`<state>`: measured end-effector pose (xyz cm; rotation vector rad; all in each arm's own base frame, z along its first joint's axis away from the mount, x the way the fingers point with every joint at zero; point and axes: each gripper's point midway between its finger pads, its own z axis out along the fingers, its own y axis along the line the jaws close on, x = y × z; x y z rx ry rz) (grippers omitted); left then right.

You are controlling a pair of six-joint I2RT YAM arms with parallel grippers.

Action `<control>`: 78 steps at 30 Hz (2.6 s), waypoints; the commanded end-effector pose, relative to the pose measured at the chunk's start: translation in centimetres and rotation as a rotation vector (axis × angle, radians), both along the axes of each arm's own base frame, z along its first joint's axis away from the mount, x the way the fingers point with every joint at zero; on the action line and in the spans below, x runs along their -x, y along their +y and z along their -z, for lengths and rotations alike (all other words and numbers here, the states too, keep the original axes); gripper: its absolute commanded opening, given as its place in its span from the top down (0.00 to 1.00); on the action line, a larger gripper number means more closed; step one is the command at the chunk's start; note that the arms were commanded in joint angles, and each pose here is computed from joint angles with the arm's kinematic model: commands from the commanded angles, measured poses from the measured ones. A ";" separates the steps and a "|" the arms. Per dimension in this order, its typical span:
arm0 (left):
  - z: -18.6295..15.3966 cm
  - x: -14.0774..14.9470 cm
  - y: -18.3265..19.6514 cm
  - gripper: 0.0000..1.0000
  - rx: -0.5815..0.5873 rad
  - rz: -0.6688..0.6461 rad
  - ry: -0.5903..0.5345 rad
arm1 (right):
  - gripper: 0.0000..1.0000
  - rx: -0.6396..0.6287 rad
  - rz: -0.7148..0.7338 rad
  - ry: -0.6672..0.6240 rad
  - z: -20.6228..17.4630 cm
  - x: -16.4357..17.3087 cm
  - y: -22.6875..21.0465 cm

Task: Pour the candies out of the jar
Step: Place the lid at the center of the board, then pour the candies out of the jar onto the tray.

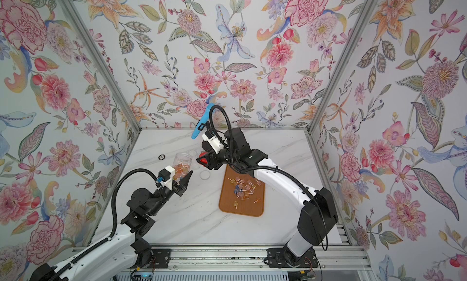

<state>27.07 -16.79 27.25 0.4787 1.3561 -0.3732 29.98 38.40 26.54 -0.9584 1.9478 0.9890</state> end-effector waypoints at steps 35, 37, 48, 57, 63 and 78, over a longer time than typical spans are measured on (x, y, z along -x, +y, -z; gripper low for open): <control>-1.5 -1.9 4.8 1.00 0.144 -0.162 0.017 | 0.00 0.117 0.566 -0.193 19.0 -2.1 3.9; -1.5 -1.8 4.6 1.00 0.142 -0.150 0.024 | 0.00 0.127 0.610 -0.201 17.7 -2.4 2.6; -0.2 -2.1 2.6 1.00 0.096 -0.073 0.106 | 0.00 0.229 0.871 -0.286 9.5 -6.2 -7.5; 1.6 -1.3 -2.3 1.00 -0.001 0.051 0.190 | 0.00 0.172 0.982 -0.161 7.1 -9.6 -17.0; 4.6 0.1 -5.9 1.00 -0.044 0.152 0.297 | 0.00 0.150 1.034 -0.054 8.0 -9.5 -22.6; 13.6 1.0 -15.0 1.00 -0.299 0.357 0.591 | 0.00 0.142 1.164 -0.024 7.7 -5.7 -28.0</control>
